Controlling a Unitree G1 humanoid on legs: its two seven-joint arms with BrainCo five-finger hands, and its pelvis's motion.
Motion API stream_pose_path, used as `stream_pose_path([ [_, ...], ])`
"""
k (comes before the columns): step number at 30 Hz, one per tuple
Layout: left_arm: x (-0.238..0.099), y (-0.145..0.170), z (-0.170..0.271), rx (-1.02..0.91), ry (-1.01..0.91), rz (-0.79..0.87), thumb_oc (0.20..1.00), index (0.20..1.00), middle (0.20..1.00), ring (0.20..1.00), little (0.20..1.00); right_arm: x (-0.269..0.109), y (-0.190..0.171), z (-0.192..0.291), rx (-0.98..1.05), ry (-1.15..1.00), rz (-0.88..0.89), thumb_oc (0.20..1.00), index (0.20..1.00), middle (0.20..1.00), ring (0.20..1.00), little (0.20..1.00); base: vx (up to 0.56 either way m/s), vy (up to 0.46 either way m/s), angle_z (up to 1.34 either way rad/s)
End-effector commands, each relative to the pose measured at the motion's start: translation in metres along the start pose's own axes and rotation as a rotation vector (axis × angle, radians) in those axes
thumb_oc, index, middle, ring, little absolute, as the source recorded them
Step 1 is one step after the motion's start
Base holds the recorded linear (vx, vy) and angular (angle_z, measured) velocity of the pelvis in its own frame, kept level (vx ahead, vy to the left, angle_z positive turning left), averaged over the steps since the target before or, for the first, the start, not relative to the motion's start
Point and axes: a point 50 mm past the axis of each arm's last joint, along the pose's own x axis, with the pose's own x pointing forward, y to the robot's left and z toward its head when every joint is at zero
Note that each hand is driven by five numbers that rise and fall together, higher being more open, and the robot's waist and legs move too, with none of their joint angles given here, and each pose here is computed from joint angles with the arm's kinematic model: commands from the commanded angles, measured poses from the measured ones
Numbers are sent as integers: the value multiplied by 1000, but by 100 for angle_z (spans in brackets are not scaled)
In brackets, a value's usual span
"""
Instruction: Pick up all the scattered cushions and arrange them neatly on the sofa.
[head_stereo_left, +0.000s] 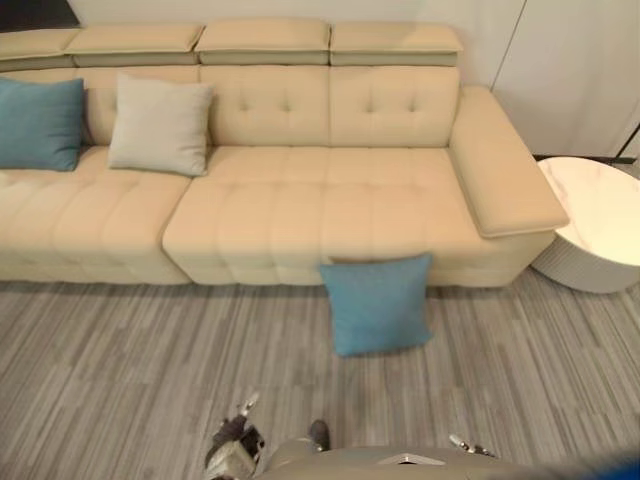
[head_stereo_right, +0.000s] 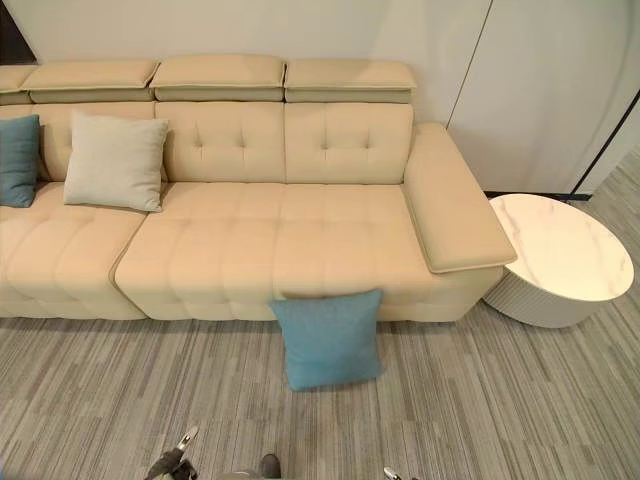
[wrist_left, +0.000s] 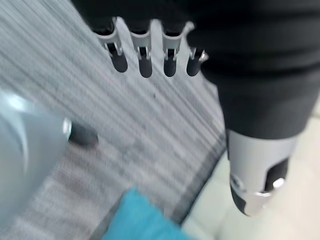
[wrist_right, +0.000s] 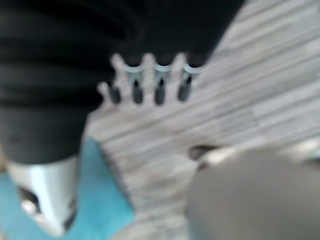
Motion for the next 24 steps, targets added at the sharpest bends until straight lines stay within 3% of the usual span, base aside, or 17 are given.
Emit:
stream_pose_path([
  [1,1,-1,14,-21,-64,-5,1000,1000,1000,1000,1000,-2,-4,-7,-26,9,-12,1000,1000,1000,1000,1000,252,202,23],
  [11,4,-12,28,183,-100,-37,1000,1000,1000,1000,1000,-1,6,-12,-61,37,21,1000,1000,1000,1000,1000,89,169,39],
  [24,5,-7,19,260,-56,-23,1000,1000,1000,1000,1000,2,22,10,-238,-41,71,1000,1000,1000,1000,1000,74,-137,12],
])
